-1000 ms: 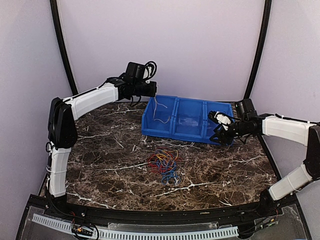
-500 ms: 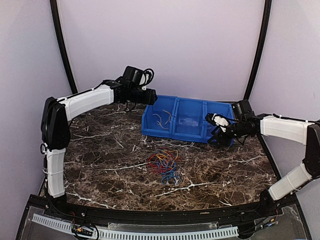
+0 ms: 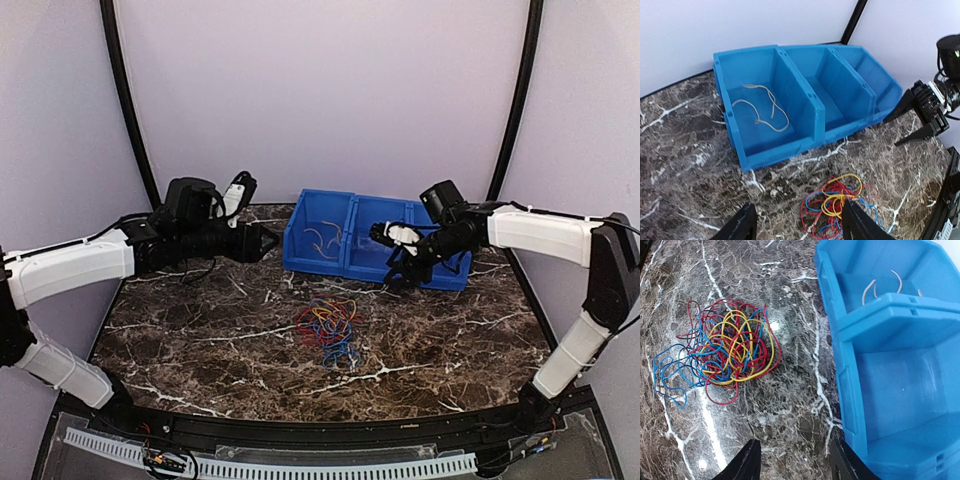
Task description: Untangle the cables
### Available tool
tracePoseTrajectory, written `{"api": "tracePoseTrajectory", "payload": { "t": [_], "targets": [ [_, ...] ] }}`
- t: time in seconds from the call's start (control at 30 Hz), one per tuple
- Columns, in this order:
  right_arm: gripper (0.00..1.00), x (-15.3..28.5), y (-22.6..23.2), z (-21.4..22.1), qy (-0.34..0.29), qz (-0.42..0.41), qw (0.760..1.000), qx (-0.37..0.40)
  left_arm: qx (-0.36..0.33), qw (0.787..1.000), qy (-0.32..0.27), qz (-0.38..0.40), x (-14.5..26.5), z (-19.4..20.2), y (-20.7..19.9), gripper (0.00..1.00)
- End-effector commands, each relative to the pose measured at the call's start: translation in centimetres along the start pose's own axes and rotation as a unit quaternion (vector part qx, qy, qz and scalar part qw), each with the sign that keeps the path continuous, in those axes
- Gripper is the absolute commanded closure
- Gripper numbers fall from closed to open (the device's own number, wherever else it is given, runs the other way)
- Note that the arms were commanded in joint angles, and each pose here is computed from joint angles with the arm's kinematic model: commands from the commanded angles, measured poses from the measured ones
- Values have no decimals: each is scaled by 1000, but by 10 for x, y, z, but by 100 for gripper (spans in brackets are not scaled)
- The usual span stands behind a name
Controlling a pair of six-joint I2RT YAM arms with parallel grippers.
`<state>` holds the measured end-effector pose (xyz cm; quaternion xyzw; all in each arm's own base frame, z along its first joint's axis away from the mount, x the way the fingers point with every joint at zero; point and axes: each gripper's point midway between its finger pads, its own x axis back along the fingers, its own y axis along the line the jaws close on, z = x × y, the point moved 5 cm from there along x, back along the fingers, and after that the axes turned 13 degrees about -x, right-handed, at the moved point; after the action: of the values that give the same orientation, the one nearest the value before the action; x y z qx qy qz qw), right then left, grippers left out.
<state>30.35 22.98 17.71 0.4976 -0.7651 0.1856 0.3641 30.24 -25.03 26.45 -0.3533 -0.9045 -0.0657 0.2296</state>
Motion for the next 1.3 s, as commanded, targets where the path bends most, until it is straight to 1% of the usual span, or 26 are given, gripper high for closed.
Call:
{"api": "tracePoseTrajectory", "payload": {
  "t": [0.0,0.1,0.17,0.23,0.3,0.37,0.43,0.5,0.77,1.03,1.13,1.27],
  "targets": [
    [52,-24,18,-2,50,-18,998,39,3,998,3,57,-1,31,-21,40],
    [57,-42,24,-5,62,-11,996,59,6,996,29,82,-11,50,-33,43],
    [59,-52,28,-8,68,-20,996,58,13,994,38,98,-18,57,-40,46],
    [60,-62,33,-11,73,-28,996,45,18,992,45,117,-25,63,-47,50],
    [61,-70,39,-13,73,-50,996,15,28,987,53,148,-32,68,-55,54],
    [60,-76,44,-14,70,-79,994,-20,40,983,58,168,-39,73,-61,55],
    [59,-83,49,-12,73,-102,991,-46,51,982,58,171,-45,77,-64,54],
    [57,-87,50,-8,78,-107,989,-61,59,982,56,169,-48,79,-64,52],
    [53,-96,52,-5,90,-127,984,-87,58,986,59,147,-49,85,-59,50],
    [53,-107,49,-2,102,-131,980,-109,61,987,59,138,-48,89,-57,50],
    [57,-109,50,-4,101,-133,979,-115,60,987,59,138,-48,90,-58,50],
    [66,-108,48,-8,95,-128,980,-115,61,987,60,137,-49,90,-57,50]
  ]
}}
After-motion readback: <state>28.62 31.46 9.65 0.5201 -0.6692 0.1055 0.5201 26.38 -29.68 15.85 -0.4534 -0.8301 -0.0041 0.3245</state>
